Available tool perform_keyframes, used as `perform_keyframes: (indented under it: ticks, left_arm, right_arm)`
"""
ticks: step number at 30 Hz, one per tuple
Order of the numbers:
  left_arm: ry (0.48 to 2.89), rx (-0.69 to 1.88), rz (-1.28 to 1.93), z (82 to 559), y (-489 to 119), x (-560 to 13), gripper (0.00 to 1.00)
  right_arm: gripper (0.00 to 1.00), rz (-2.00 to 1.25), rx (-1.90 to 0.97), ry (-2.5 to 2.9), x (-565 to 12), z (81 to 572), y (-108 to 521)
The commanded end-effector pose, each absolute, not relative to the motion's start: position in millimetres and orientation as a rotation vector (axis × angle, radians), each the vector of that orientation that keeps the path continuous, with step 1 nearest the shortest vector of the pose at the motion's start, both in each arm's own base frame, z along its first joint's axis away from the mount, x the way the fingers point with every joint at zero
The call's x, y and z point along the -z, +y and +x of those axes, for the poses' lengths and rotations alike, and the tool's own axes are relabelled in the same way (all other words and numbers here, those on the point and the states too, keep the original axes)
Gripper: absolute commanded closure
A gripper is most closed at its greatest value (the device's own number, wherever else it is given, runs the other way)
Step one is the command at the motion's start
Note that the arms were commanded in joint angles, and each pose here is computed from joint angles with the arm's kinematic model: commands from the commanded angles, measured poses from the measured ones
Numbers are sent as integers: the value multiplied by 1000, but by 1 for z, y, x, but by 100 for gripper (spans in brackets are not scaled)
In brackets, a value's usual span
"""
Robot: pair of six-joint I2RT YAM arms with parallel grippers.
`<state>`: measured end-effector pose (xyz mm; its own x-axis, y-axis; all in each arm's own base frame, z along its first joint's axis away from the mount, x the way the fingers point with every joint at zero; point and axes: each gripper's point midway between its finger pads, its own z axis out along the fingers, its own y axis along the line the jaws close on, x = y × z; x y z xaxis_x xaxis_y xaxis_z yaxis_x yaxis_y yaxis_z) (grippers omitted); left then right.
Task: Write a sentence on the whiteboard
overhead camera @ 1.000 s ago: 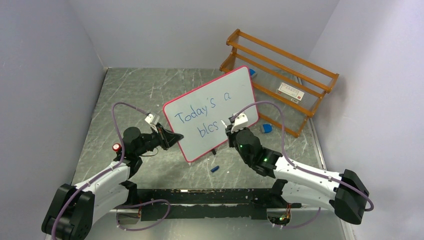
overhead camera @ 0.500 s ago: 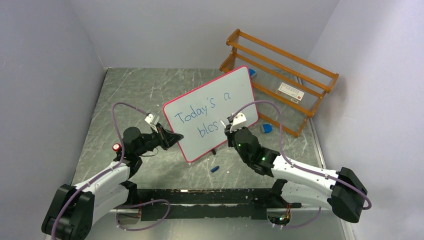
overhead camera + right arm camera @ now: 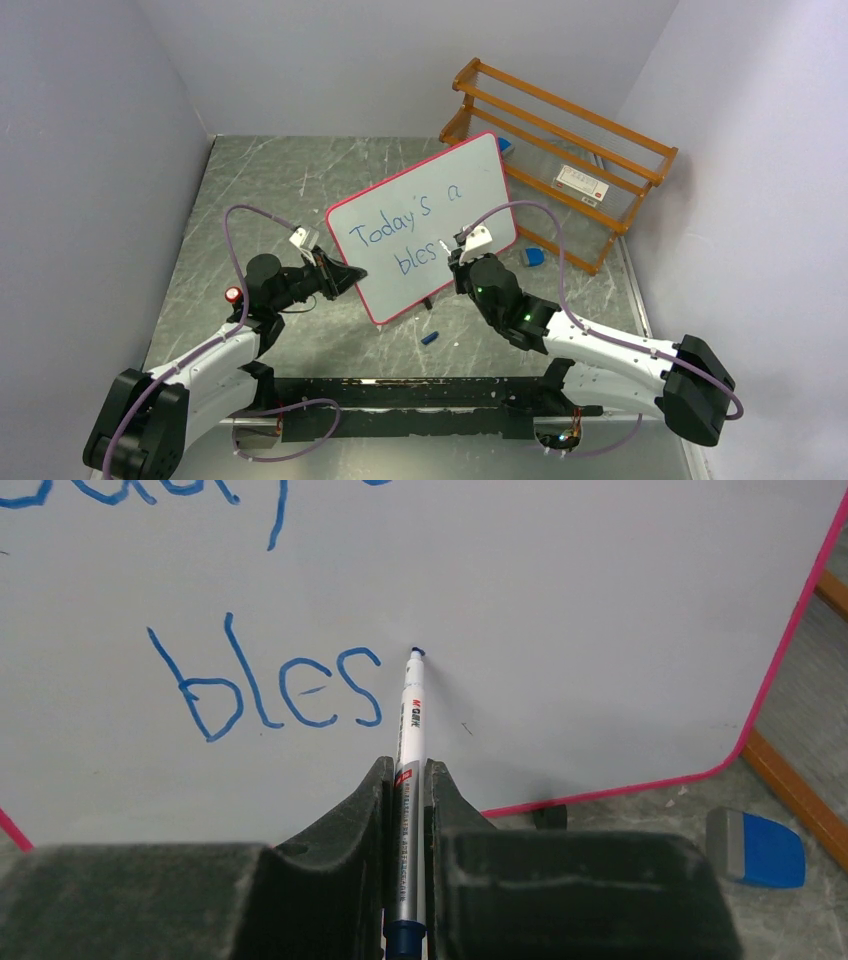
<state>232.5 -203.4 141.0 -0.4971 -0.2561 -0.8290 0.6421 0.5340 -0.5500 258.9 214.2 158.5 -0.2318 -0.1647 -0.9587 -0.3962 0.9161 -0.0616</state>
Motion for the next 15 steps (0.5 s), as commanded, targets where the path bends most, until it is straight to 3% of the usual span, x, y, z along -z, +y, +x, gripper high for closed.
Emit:
perform_keyframes:
  ticks: [1, 15]
  left_arm:
    - [1814, 1018, 325, 239, -193, -123, 95]
    - [1810, 1009, 307, 240, -191, -126, 95]
  right_arm:
    - [100, -408, -298, 1761, -175, 260, 224]
    - [100, -423, -310, 1812, -164, 253, 221]
